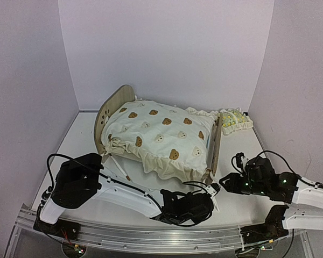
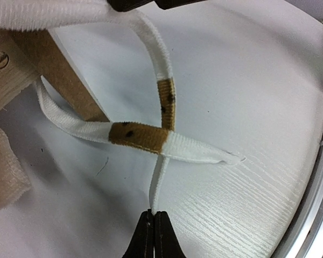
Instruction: Set up the pet bed
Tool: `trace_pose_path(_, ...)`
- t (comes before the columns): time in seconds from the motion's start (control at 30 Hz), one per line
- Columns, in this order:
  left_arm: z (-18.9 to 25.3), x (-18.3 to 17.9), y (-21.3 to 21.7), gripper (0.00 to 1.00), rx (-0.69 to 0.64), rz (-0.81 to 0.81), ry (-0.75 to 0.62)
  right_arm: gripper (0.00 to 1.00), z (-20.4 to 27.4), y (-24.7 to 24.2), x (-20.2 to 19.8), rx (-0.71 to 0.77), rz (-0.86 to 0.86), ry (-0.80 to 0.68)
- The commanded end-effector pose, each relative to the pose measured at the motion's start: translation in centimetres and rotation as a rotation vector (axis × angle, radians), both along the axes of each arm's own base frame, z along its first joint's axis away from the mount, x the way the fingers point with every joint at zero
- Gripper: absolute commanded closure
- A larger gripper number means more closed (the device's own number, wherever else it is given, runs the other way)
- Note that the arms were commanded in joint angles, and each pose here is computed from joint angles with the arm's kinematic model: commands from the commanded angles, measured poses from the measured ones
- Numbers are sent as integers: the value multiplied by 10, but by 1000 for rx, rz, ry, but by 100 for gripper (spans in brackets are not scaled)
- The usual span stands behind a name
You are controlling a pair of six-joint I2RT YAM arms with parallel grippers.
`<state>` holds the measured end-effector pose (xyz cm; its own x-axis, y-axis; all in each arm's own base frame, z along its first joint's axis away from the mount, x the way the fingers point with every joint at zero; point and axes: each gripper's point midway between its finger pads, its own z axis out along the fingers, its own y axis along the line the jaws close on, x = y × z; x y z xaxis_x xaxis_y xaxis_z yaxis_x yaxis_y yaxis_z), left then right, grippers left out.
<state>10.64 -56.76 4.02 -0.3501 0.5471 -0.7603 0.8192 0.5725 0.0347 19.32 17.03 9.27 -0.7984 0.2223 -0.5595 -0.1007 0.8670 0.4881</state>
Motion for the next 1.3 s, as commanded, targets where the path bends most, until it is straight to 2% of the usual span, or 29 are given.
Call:
trace_pose_path(0.0, 33, 6, -14, 100, -18, -20, -42, 62, 24, -5, 10, -4, -19, -100)
trace_pose_path(0.07, 32, 10, -14, 100, 5, -21, -54, 53, 31, 1, 6, 25, 28, -118)
trace_pose_path(0.13, 33, 12, -14, 100, 16, -20, -66, 51, 36, -1, 4, 42, 26, -137)
trace_pose_path(0.23, 38, 14, -15, 100, 21, -36, -83, 62, 35, -18, 7, 43, -57, -176)
trace_pose_path(0.4, 35, 20, -12, 100, 66, -38, -107, 66, 40, -45, 14, -16, -180, -221)
trace_pose_path(0.57, 34, 25, -8, 100, 85, -29, -117, 70, 35, -56, 22, -115, -245, -198)
trace_pose_path(0.77, 38, 29, -10, 100, 102, -50, -164, 69, 15, -23, 21, -152, -102, -74)
trace_pose_path(0.97, 40, 29, -14, 100, 125, -93, -204, 69, 12, 10, 15, -65, 41, -43)
trace_pose_path(1.27, 51, 35, -17, 100, 148, -144, -325, 69, 10, 33, 4, 20, 162, 14)
